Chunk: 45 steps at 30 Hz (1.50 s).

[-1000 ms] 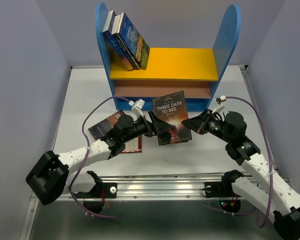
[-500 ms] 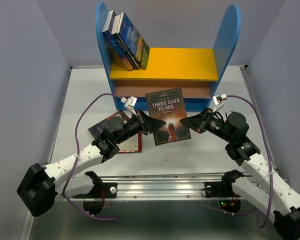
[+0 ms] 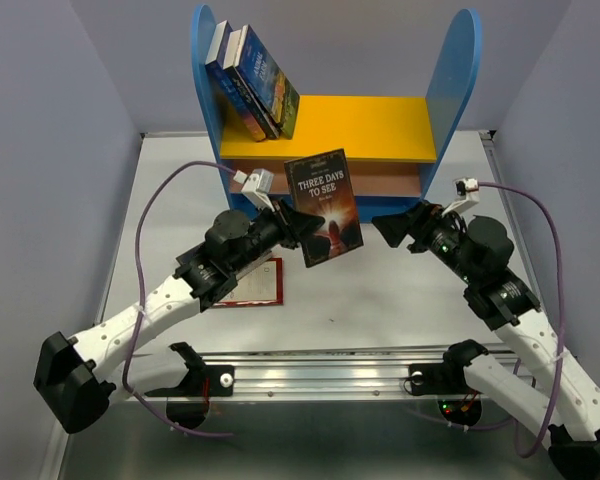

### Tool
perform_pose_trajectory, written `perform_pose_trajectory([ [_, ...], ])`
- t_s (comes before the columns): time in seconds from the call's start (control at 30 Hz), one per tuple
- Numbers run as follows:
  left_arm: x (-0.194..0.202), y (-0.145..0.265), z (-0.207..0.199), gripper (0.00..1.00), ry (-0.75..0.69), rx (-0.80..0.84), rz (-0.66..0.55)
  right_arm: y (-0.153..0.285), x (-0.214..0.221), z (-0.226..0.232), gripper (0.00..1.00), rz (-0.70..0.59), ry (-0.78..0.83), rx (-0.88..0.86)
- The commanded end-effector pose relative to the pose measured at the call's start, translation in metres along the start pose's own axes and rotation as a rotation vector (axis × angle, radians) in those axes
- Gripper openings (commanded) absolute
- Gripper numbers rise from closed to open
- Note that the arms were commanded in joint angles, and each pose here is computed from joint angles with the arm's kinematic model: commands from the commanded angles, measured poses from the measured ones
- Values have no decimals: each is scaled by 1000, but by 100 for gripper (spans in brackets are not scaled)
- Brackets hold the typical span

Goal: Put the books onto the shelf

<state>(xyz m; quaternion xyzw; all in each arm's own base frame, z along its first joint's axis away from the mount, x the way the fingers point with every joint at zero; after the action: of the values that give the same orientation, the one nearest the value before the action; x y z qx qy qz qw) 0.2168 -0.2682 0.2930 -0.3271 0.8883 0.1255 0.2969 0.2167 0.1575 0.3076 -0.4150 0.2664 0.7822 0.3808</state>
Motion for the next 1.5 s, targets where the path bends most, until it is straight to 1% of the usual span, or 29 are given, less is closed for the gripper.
perform_pose_trajectory([
  [0.0,-74,9,-76,0,-188,141,-232,13,-24,-18,100,-107,100,169],
  [0.03,-81,10,-82,0,-213,144,-252,14,-24,-21,100,-113,100,183],
  [0.07,-97,10,-93,0,-246,139,-307,16,-25,-23,100,-124,101,203],
  [0.13,-113,9,-102,0,-281,126,-360,17,-27,-27,100,-140,102,227],
  [0.17,-129,3,-107,0,-320,93,-415,17,-28,-31,100,-150,105,253],
  [0.23,-144,-6,-110,0,-347,53,-465,17,-28,-33,100,-154,109,270],
  [0.27,-162,-7,-124,0,-356,49,-523,17,-29,-34,100,-158,112,277],
  [0.3,-163,-25,-117,0,-376,12,-522,16,-29,-35,100,-155,120,279],
  [0.37,-173,-39,-120,0,-420,-12,-554,12,-28,-38,100,-140,135,292],
  [0.4,-184,-53,-121,0,-414,-44,-602,11,-29,-38,100,-140,140,297],
  [0.43,-190,-59,-121,0,-419,-63,-627,11,-29,-39,100,-138,149,301],
  [0.47,-204,-61,-129,0,-446,-78,-673,9,-29,-40,100,-137,153,307],
  [0.5,-205,-79,-115,0,-457,-151,-691,9,-30,-42,100,-137,168,317],
  [0.57,-222,-88,-121,0,-514,-195,-737,10,-31,-44,100,-140,176,330],
  [0.6,-217,-107,-103,0,-529,-265,-732,10,-32,-45,100,-146,180,341],
  [0.7,-225,-129,-90,0,-578,-344,-754,10,-33,-49,100,-154,203,361],
  [0.8,-229,-147,-76,0,-631,-409,-773,9,-33,-51,100,-154,214,373],
  [0.87,-237,-152,-75,0,-643,-424,-792,8,-32,-53,100,-148,226,378],
  [0.9,-233,-163,-62,0,-655,-446,-777,8,-32,-54,100,-149,226,384],
  [1.0,-240,-170,-43,0,-663,-510,-799,7,-30,-57,100,-144,240,393],
  [1.13,-245,-168,-19,0,-661,-562,-823,8,-30,-58,100,-147,262,396],
  [1.17,-245,-168,-7,0,-669,-581,-817,9,-32,-58,100,-156,266,395],
  [1.3,-251,-158,11,0,-668,-613,-850,10,-31,-57,100,-166,280,384],
  [1.47,-247,-148,29,0,-671,-648,-867,11,-31,-57,100,-169,297,376],
])
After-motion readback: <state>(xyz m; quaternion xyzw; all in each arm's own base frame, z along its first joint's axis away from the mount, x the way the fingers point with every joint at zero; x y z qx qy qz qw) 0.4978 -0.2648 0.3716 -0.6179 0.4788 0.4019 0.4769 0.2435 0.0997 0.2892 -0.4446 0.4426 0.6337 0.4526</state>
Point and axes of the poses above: each gripper's point midway between its finger pads, its own y axis back along the fingers, its own z axis along the line the jaws close on, x = y × z, the point moved 4 cm from there along y, back along the fingers, and after that the axes turned 9 degrees about y, right-handed, at the moved point
